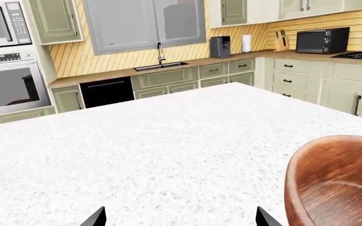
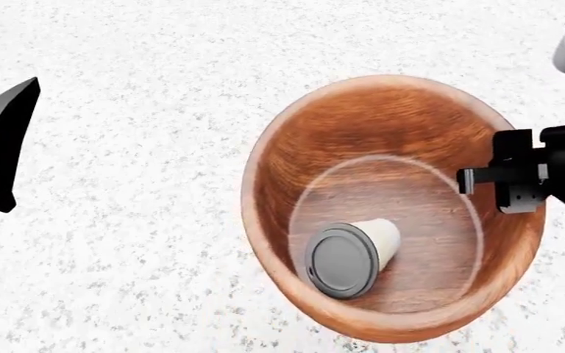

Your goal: Place the cup inside the bowl on the dining table and move the bowl to any counter.

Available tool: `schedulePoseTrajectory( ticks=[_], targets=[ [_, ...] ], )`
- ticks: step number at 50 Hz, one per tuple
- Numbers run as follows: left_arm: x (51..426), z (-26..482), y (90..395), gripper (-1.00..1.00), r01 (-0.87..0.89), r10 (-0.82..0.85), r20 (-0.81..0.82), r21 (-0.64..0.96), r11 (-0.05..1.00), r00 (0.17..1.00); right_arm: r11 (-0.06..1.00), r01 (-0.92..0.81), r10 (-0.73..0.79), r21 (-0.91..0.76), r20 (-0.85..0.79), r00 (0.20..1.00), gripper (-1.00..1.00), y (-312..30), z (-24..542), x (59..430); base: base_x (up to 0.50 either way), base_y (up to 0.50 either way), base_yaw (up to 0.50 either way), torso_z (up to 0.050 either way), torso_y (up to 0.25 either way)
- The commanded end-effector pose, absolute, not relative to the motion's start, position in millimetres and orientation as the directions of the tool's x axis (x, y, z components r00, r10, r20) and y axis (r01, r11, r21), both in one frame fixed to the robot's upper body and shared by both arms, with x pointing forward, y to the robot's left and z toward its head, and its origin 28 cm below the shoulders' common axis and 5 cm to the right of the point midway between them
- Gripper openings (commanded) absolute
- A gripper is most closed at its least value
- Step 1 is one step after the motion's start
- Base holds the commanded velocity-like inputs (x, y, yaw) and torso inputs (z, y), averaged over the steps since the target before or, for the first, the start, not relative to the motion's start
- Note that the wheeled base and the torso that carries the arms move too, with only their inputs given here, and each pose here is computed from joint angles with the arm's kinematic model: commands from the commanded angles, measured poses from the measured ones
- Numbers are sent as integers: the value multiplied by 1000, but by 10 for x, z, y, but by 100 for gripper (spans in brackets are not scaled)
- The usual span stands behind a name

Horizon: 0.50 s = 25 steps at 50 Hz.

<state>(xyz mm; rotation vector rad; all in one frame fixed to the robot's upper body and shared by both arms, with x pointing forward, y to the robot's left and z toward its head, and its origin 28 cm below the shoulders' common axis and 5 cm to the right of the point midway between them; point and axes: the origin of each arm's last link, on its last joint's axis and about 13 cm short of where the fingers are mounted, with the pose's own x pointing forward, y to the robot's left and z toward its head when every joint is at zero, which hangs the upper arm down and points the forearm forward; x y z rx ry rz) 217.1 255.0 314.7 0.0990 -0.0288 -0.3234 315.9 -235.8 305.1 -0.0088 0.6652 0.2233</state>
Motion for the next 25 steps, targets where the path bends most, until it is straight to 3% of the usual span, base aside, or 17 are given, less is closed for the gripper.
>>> schedulePoseTrajectory(
  ticks=[1, 11, 25],
  targets=[
    [2190, 3145, 2554, 100, 303, -307, 26, 92, 948, 951, 971, -220, 235, 98, -587, 775, -100, -2391, 3131, 3145, 0, 0, 0, 0, 0],
    [2162, 3192, 2566, 100, 296, -301, 42, 97, 950, 953, 978, -188, 205, 88, -558, 804, -100, -2452, 3257, 3110, -48, -3, 0, 0, 1],
    [2155, 3231, 2572, 100, 292, -298, 49, 103, 951, 953, 976, -203, 213, 82, -571, 793, -100, -2447, 3223, 3103, -454, -20, 0, 0, 0]
  ],
)
